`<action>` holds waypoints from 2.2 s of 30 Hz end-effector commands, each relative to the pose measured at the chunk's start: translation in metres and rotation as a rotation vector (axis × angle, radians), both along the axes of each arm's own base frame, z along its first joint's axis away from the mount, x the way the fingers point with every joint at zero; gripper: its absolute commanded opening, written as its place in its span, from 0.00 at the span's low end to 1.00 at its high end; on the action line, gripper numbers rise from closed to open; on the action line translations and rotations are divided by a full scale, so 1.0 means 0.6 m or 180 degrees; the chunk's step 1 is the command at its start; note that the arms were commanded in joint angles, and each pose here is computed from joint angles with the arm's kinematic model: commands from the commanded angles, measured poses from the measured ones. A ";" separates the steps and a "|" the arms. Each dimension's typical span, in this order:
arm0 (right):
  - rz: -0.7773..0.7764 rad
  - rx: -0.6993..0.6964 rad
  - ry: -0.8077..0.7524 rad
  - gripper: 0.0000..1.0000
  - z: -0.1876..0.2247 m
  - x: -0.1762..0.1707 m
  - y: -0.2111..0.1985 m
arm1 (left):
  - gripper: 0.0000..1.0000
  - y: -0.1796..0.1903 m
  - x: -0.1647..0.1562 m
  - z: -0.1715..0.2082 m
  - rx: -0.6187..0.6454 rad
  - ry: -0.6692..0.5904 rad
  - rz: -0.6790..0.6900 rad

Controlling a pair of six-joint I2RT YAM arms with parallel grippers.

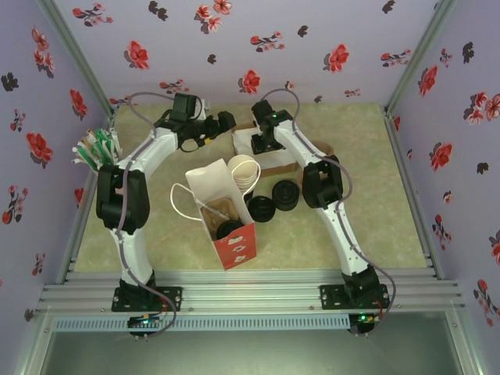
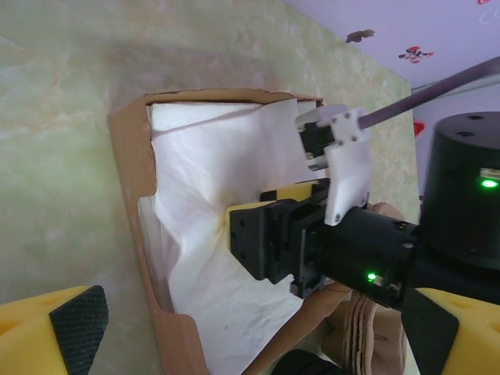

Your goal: Pack the takeout coffee

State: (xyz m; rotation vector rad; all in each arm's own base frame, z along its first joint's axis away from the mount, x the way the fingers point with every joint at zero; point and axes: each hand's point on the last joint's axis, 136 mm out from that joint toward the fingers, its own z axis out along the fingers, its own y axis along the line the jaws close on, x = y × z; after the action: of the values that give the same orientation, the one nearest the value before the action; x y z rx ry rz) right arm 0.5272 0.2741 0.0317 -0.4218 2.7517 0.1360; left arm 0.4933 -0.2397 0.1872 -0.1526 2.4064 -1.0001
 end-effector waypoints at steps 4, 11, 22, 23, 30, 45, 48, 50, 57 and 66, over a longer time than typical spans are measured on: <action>0.0046 -0.0169 0.0098 0.42 -0.015 -0.012 -0.009 | 0.99 0.004 0.000 0.037 -0.0104 -0.0160 0.0018; 0.0038 -0.0075 -0.0066 0.34 0.037 -0.003 -0.005 | 0.99 0.004 0.000 0.036 -0.0108 -0.0152 0.0021; 0.0014 -0.0010 -0.0175 0.29 0.084 -0.002 -0.008 | 0.99 0.003 0.000 0.037 -0.0119 -0.0150 0.0013; 0.0011 -0.0002 -0.0179 0.28 0.086 -0.003 -0.007 | 0.99 0.003 -0.001 0.037 -0.0120 -0.0148 0.0014; 0.0003 0.0041 -0.0228 0.24 0.107 -0.003 -0.008 | 0.99 0.003 0.000 0.037 -0.0120 -0.0150 0.0009; -0.0011 0.0088 -0.0310 0.18 0.140 -0.004 -0.011 | 0.99 0.003 -0.003 0.044 -0.0129 -0.0179 -0.0001; -0.0045 0.0114 -0.0327 0.16 0.149 -0.004 -0.014 | 0.99 0.004 -0.005 0.047 -0.0129 -0.0191 -0.0002; -0.0056 0.0144 -0.0348 0.15 0.156 -0.004 -0.014 | 0.99 0.005 -0.007 0.052 -0.0131 -0.0209 -0.0001; -0.0197 0.0276 -0.0452 0.00 0.191 0.003 -0.026 | 0.99 0.012 -0.019 0.085 -0.0122 -0.0362 -0.0004; -0.0400 0.0568 -0.0802 0.00 0.294 0.001 -0.051 | 0.99 0.034 -0.055 0.160 0.0060 -0.0799 -0.0044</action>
State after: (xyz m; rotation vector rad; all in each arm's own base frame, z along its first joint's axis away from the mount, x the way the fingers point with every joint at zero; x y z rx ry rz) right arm 0.5252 0.2483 0.1558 -0.2767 2.5974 0.2143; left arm 0.4687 -0.2293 0.2526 -0.0737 2.2711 -0.9974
